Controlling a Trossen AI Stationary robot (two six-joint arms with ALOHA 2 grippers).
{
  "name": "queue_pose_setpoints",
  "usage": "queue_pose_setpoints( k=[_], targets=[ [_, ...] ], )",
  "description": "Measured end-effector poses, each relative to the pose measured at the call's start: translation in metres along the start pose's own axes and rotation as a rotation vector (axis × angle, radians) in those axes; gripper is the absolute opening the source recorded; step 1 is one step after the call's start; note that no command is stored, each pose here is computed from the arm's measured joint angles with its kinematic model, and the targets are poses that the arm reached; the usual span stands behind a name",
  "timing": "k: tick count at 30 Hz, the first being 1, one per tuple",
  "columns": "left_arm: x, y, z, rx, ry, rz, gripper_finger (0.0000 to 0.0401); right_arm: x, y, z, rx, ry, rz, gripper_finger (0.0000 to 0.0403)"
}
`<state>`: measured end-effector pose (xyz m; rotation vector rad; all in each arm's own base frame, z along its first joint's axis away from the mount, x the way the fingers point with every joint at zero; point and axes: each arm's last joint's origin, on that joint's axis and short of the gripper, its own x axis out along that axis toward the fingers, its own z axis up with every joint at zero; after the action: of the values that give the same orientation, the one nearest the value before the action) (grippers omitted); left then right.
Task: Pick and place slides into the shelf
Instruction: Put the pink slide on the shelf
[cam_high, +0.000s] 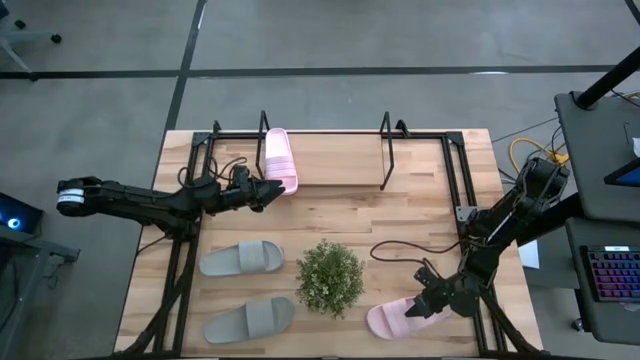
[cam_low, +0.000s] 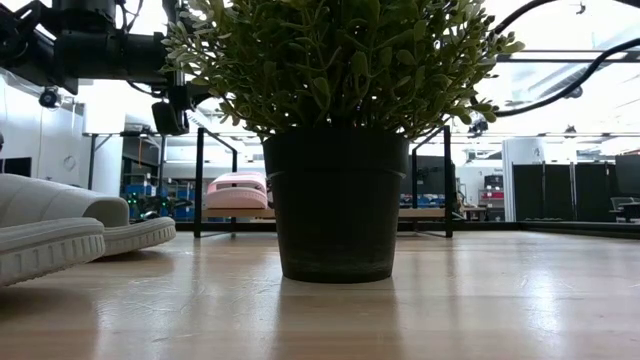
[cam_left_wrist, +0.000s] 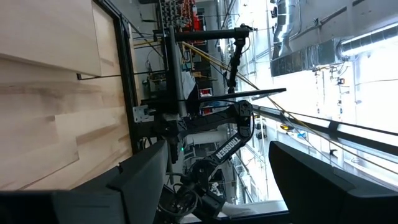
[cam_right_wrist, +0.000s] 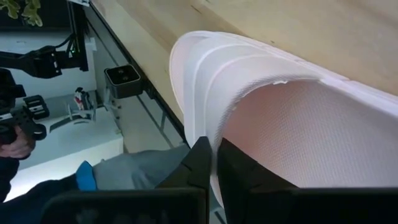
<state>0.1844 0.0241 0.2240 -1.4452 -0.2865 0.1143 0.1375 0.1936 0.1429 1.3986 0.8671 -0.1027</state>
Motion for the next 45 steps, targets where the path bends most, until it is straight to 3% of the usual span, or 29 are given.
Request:
queue_pose_setpoints(
  k=[11,25,45],
  targets=[
    [0.001,0.001,0.000,-0.004,0.000,0.005,0.0266,-0.010,0.004,0.003,-0.041,-0.003,-0.007,0.0009],
    [0.007,0.012,-0.003,0.002,0.016,0.053,0.0266,-0.055,0.011,0.019,-0.106,-0.061,-0.093,0.0009],
    [0.024,0.012,-0.006,-0.034,0.049,0.044,0.0266,-0.107,0.030,0.069,-0.233,-0.193,-0.031,0.0008]
  ],
)
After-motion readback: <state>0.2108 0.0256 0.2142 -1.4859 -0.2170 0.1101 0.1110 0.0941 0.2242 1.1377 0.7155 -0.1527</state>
